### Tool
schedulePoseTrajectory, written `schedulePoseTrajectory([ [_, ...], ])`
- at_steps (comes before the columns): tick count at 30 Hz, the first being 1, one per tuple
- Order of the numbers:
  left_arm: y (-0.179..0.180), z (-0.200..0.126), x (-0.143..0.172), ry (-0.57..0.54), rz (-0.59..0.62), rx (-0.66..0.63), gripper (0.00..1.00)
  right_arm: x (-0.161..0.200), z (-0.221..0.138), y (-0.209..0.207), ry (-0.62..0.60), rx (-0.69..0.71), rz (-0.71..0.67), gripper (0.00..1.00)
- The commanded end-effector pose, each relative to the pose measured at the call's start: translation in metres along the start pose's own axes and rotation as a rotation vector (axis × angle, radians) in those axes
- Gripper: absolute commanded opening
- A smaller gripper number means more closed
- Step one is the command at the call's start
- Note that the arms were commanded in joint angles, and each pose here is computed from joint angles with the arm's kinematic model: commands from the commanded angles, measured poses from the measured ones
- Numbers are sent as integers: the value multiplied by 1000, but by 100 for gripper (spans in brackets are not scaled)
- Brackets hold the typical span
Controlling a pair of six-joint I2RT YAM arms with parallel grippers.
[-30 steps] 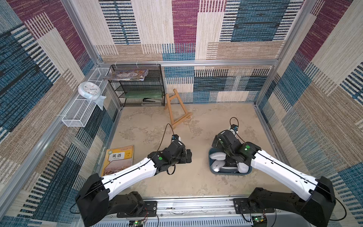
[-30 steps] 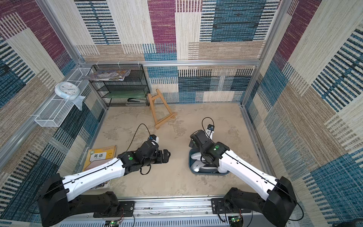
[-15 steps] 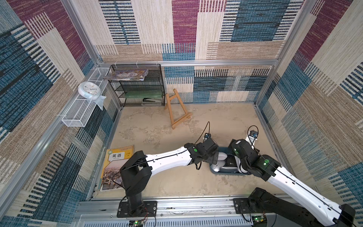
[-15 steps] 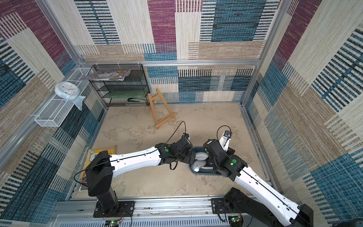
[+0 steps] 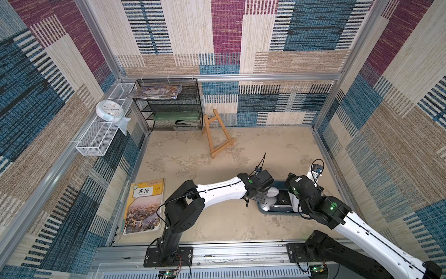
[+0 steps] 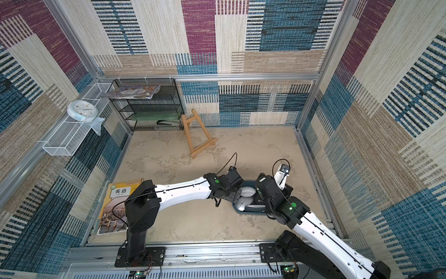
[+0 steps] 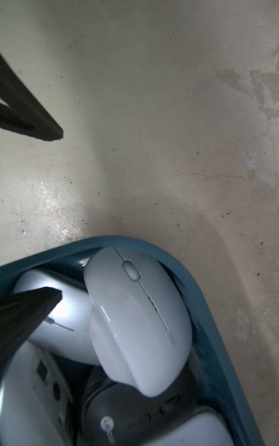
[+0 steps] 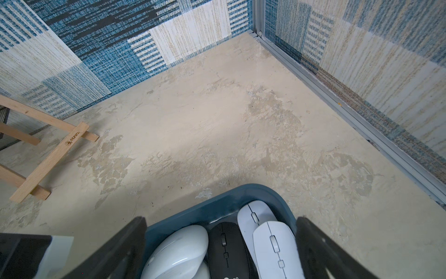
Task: Take out the mouse from the storage box
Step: Move the storage box to the center of the board.
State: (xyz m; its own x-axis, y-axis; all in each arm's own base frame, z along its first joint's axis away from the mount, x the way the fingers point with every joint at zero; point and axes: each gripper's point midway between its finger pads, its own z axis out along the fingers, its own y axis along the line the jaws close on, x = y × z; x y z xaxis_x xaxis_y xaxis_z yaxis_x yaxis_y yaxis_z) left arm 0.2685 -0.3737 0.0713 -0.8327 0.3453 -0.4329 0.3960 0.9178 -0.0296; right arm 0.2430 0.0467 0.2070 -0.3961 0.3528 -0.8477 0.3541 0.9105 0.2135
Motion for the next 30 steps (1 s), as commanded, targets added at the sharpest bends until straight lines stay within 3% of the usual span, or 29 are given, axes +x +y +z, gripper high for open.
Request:
schedulePoseTrajectory([
  [1,17,-1,1,-3,-11,-53,99,0,2,3,-5,1,1,99],
  [10,72,-7,10,-34,-70,-153,98,12,11,17,50,-18,-30,99],
  [22,179,-39,40,-124,-314,-206,97,61,35,57,253,-90,-64,99],
  [25,192,-43,47,-150,-392,-139,98,77,41,66,311,-100,-68,99],
  [30,157,-44,44,-125,-365,84,98,102,42,96,425,-231,-33,99],
])
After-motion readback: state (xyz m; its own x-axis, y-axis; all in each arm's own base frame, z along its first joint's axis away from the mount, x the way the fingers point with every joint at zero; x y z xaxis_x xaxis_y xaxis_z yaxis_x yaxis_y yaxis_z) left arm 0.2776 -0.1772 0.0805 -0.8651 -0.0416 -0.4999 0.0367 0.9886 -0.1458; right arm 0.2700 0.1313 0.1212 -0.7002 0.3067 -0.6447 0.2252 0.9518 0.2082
